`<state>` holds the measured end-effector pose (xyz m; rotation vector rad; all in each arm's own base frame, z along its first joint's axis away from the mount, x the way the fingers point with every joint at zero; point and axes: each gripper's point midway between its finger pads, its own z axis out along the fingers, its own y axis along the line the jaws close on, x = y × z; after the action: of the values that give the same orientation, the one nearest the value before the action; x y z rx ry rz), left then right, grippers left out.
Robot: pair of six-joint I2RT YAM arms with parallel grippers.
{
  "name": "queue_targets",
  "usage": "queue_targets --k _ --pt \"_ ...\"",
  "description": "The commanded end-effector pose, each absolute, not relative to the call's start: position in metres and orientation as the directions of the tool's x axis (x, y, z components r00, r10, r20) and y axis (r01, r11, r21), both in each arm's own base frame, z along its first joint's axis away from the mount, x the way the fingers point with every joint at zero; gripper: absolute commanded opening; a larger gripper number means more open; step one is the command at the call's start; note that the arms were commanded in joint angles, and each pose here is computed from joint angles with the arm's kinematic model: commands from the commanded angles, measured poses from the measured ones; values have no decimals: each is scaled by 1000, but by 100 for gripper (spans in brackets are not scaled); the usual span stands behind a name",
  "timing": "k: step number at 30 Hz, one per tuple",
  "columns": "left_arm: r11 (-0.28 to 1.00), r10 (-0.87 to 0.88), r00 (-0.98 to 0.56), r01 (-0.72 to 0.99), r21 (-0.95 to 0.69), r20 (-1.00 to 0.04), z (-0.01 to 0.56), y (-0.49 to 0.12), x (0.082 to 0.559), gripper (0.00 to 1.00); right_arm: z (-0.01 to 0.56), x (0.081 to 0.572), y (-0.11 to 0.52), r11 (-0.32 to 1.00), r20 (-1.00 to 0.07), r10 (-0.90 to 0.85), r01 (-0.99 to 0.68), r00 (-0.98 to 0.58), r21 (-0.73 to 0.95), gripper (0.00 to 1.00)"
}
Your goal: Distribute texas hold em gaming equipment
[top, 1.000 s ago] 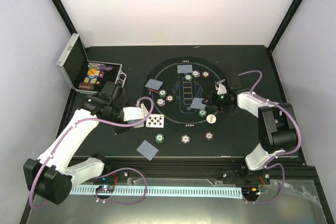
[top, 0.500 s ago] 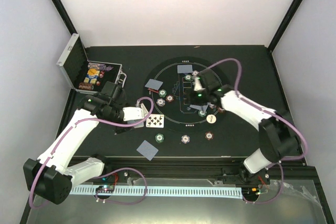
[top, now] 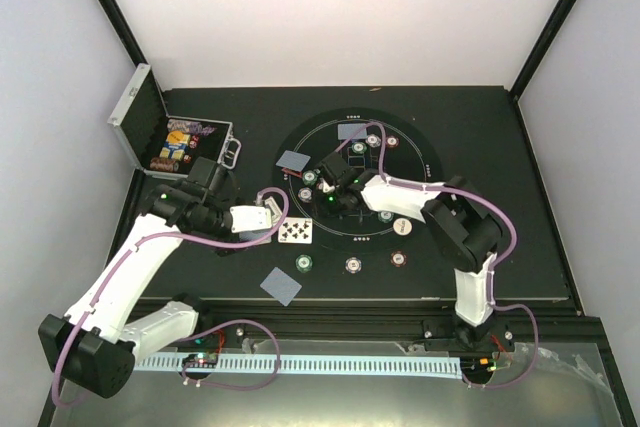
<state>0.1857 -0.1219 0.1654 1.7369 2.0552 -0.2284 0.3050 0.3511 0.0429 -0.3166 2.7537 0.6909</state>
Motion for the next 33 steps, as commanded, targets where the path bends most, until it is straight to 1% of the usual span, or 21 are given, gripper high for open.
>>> queue_targets --k 1,10,17,22,25,28,30,31,32,33 --pt "201 895 -105 962 183 -433 180 -121 186 2 38 320 358 877 -360 -104 -256 -927 406 35" --pt "201 893 -105 963 178 -437 180 -122 186 1 20 306 387 862 -325 -146 -281 -934 422 33" --pt "197 894 -97 962 190 -438 183 -122 187 2 20 258 410 820 -290 -212 -332 -933 467 32" --pt "195 893 -97 963 184 -439 180 -122 187 2 34 227 414 774 -279 -209 -333 -937 539 32" --pt "195 892 -96 964 182 -442 180 -123 187 2 47 222 417 742 -280 -200 -332 -939 582 32" --pt "194 890 -95 964 181 -445 181 -124 187 2 64 229 419 728 -296 -194 -340 -935 595 32" --pt "193 889 -93 964 184 -449 182 -124 187 1 80 237 416 713 -310 -167 -331 -936 618 33" --pt "192 888 -91 964 185 -450 183 -124 186 2 89 244 412 708 -322 -147 -326 -935 626 35" --pt "192 887 -89 964 185 -452 183 -125 186 2 99 248 410 701 -338 -134 -330 -932 632 41" --pt "189 887 -86 964 188 -453 184 -125 186 1 112 250 408 692 -355 -124 -337 -927 638 44"
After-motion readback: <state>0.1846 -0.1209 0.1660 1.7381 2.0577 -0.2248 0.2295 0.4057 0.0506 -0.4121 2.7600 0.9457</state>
